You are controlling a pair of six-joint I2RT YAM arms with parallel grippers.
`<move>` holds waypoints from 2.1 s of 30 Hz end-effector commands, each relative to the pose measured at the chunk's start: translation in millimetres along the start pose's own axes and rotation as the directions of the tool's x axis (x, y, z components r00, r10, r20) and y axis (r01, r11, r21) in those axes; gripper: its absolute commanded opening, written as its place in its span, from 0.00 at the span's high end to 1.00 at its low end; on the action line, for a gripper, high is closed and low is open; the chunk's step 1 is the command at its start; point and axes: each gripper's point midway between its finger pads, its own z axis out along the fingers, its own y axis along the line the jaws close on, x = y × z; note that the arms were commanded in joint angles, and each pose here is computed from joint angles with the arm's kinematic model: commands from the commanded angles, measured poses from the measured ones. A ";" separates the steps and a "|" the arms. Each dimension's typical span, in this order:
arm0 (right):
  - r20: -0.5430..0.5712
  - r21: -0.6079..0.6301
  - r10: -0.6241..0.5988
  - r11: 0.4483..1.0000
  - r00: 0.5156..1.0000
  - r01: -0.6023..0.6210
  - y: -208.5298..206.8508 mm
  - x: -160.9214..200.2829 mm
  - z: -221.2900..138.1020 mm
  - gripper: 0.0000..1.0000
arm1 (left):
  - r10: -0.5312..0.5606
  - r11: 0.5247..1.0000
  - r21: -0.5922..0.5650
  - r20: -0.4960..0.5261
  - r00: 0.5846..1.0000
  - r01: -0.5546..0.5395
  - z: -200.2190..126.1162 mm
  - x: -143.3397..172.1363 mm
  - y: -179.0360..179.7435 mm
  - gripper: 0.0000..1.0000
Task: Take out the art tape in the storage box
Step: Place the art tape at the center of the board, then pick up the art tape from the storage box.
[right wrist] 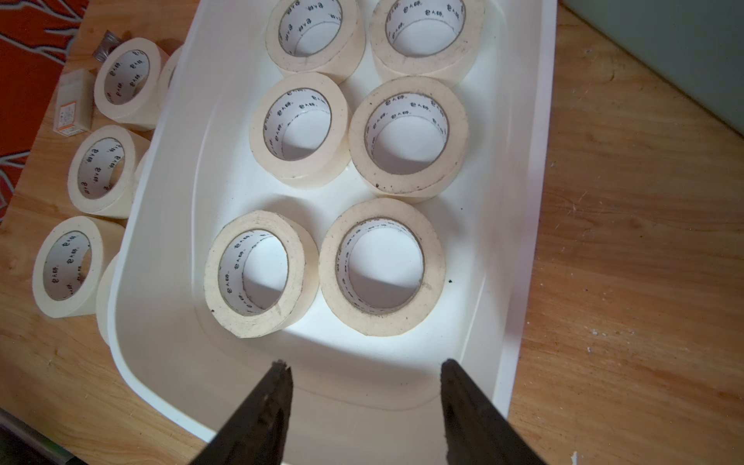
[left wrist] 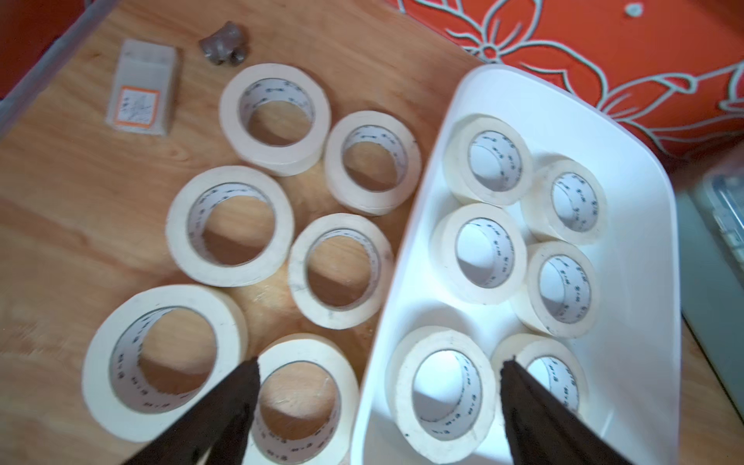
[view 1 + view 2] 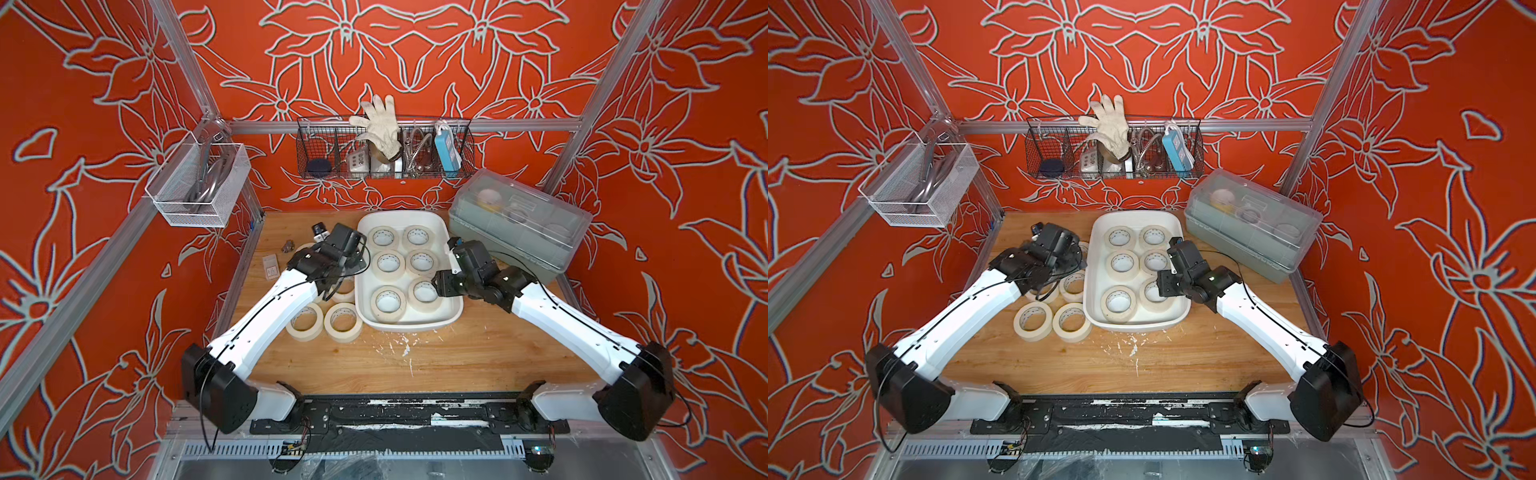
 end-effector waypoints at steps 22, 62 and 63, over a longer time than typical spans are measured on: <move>-0.005 -0.002 0.103 0.995 0.995 -0.103 -31.5 13.9 6.5 0.33 | 0.067 0.989 -0.117 -0.220 0.973 -0.095 187.8 4.0 -110.7 0.33; 0.019 -0.006 0.132 0.991 0.991 -0.132 -38.8 3.1 3.3 0.32 | -0.080 0.993 -0.088 0.032 0.996 0.083 183.4 -58.1 -102.8 0.88; 0.022 -0.007 0.132 0.991 0.991 -0.132 -38.1 1.4 2.3 0.32 | -0.058 0.995 -0.085 0.044 0.997 0.062 176.2 -59.4 -103.3 0.89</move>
